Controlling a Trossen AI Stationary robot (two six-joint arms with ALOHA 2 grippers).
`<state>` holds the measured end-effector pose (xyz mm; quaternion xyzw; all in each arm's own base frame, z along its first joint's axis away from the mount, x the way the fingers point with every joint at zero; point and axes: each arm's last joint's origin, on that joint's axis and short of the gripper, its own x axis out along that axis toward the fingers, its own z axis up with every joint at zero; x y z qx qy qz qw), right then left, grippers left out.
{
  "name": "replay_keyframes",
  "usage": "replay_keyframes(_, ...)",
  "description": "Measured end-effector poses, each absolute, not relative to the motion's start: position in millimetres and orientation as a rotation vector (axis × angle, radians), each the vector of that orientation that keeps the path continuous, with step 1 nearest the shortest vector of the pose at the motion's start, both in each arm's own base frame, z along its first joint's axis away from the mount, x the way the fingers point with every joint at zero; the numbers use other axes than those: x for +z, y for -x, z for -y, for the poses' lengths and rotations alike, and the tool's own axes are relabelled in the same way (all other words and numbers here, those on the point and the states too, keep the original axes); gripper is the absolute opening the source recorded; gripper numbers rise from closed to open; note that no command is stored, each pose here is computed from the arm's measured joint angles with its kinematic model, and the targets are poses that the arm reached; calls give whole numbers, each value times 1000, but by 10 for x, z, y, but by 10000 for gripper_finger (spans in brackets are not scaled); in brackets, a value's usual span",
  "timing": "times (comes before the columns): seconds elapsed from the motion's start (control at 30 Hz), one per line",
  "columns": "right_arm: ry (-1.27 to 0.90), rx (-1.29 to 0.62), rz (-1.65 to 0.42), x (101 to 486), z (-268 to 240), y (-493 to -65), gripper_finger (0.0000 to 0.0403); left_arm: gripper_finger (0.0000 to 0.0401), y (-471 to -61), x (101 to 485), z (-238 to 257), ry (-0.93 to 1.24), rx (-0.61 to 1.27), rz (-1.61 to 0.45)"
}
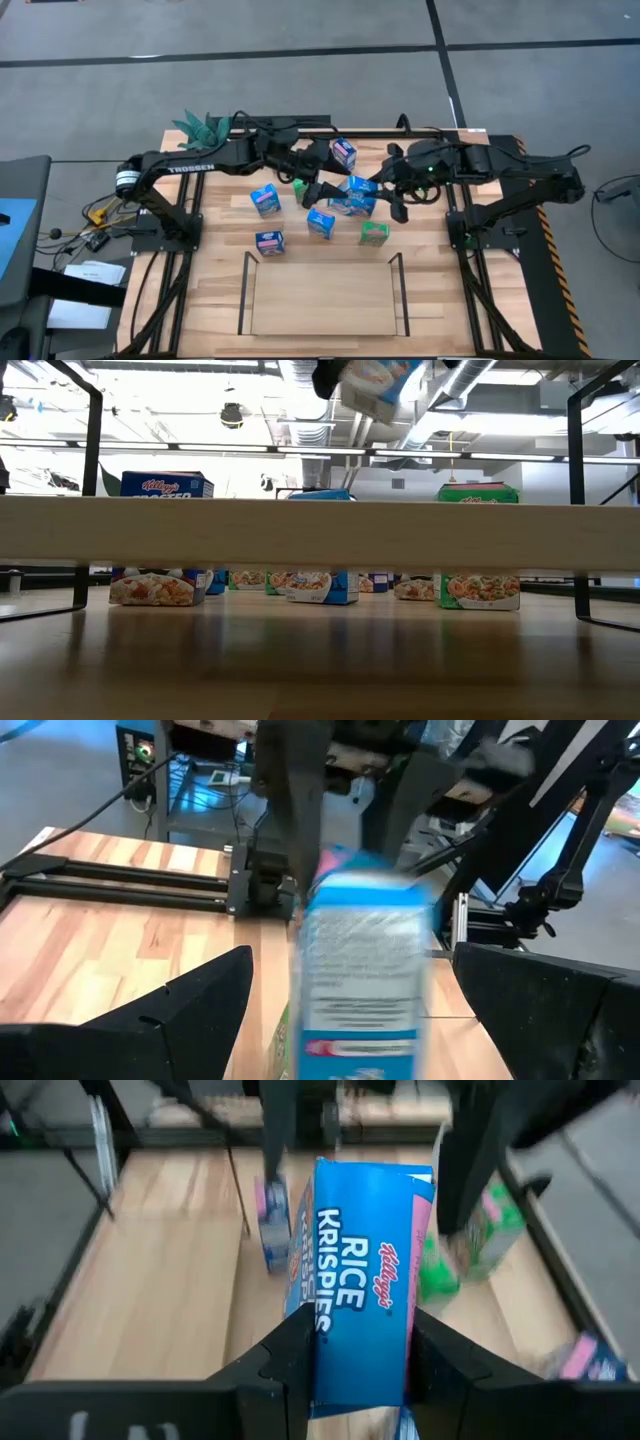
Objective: Stack cereal on shelf
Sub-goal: Put the top light blue cereal box on the shelf
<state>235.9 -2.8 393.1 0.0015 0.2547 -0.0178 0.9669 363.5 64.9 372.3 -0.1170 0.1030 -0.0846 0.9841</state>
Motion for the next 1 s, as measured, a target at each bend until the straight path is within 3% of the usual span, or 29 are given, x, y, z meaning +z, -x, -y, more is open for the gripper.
replay_keyframes(0.23, 5, -34, -476, 3964, 28, -2379, 151, 333, -3639, 3726, -633, 234, -170, -204)
replay_keyframes(0.6, 5, -35, -493, 3940, 29, -2396, 151, 284, -3640, 3729, -633, 254, -154, -203)
replay_keyframes(1.0, 5, -32, -632, 3724, 25, -2555, 152, 317, -3610, 3613, -606, 276, -167, -325)
